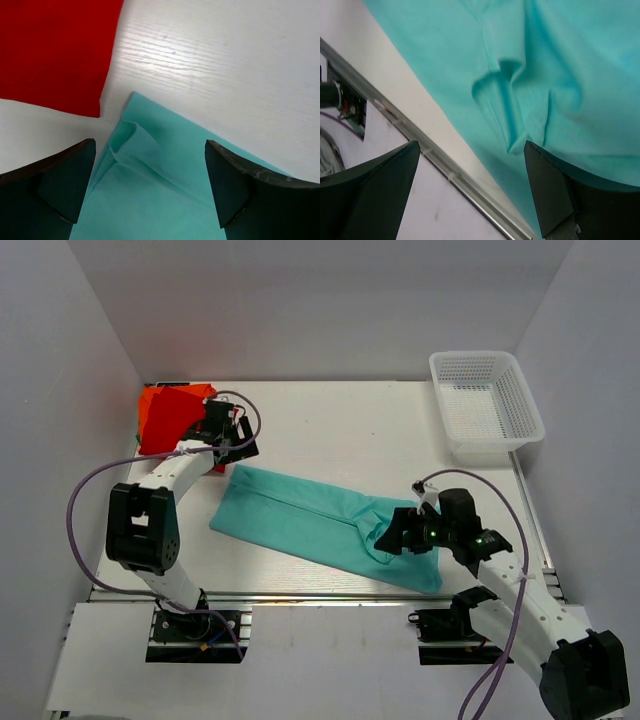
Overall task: Fold and stack the t-shirts
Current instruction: Fold the other side of the tshirt into a rectangle
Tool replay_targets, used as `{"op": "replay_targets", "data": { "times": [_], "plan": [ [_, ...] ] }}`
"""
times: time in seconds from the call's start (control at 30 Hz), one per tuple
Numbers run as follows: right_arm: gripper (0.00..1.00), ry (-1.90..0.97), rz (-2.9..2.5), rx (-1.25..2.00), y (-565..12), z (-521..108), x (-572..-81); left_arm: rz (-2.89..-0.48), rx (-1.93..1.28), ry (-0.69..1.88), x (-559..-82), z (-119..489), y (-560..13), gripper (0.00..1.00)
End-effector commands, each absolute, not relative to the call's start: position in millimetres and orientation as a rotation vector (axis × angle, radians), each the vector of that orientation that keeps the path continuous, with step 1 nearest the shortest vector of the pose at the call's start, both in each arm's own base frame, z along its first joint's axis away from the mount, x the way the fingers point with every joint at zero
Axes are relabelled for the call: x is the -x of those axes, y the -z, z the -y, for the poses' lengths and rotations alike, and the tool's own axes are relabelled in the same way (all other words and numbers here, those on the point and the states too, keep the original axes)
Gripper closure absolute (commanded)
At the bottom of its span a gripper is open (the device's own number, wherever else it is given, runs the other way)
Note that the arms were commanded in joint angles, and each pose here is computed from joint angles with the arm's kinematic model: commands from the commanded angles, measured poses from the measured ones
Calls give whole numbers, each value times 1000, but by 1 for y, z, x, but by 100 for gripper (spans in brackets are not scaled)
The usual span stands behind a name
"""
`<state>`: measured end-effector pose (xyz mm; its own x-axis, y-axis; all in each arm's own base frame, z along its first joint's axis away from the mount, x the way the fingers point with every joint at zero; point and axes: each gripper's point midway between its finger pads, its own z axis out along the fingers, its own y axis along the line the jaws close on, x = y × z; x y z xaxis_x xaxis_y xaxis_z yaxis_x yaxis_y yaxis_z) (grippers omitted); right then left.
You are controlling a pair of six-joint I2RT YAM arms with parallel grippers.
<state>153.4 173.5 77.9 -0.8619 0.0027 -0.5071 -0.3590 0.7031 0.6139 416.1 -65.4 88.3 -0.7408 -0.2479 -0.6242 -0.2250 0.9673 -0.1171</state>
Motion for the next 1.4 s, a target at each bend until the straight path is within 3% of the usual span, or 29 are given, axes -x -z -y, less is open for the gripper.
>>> {"op": "replay_targets", "data": {
  "times": [0.0,0.3,0.53,0.97,1.37],
  "plan": [
    [10,-948,-2293,294,-111,-178,-191,-2295,264,208,-431,86,-147,0],
    [10,-1039,-2222,348,-114,-207,-230,-2349,33,491,-430,162,-118,0],
    [10,-1164,-2226,474,-105,-241,-229,-2411,61,387,-419,163,-84,0],
    [10,-1125,-2553,818,-36,-228,-115,-2487,188,278,-395,141,-45,0],
    [10,-870,-2334,595,-114,-222,-168,-2430,225,274,-401,139,-64,0]
  ]
}}
